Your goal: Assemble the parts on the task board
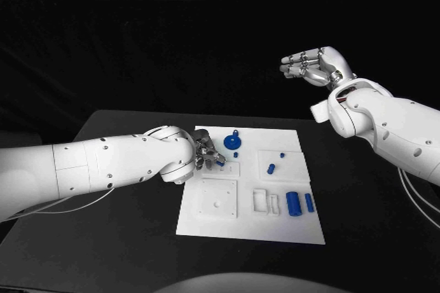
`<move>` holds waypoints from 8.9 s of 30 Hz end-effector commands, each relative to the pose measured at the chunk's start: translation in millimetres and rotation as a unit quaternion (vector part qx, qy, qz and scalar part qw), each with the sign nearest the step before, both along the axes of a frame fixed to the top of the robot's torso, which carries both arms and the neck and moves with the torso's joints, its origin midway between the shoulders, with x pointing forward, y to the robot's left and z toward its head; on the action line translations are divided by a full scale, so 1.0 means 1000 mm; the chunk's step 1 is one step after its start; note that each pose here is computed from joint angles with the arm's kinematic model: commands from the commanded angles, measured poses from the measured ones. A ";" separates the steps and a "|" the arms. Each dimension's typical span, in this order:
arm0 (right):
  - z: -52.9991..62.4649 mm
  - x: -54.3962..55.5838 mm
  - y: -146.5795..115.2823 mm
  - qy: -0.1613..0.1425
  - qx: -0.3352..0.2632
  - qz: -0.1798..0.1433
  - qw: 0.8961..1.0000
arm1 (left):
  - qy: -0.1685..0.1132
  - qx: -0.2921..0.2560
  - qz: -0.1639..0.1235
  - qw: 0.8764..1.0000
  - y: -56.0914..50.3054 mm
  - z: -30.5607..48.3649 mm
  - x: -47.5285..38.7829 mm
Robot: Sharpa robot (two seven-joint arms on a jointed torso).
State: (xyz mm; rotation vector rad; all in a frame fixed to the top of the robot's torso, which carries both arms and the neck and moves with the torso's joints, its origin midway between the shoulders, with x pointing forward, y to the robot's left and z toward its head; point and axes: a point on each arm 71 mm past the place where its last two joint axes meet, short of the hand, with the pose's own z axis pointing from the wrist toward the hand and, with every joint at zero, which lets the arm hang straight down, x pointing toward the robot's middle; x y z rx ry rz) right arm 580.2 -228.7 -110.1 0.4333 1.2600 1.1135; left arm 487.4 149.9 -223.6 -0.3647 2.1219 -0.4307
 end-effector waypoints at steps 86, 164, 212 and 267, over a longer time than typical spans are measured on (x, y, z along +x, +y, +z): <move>-0.002 0.000 0.000 0.001 -0.002 0.003 1.000 | 0.046 0.046 -0.059 0.996 -0.020 -0.0147 -0.0024; -0.011 0.000 0.002 0.017 0.000 0.007 1.000 | 0.062 0.043 -0.059 0.995 -0.026 0.0053 0.0146; -0.012 0.000 0.000 0.019 -0.001 0.006 1.000 | 0.063 0.080 -0.078 0.992 -0.026 0.0031 0.0161; -0.012 -0.001 0.001 0.021 -0.001 0.009 1.000 | 0.087 0.107 -0.088 0.986 -0.032 -0.0076 0.0196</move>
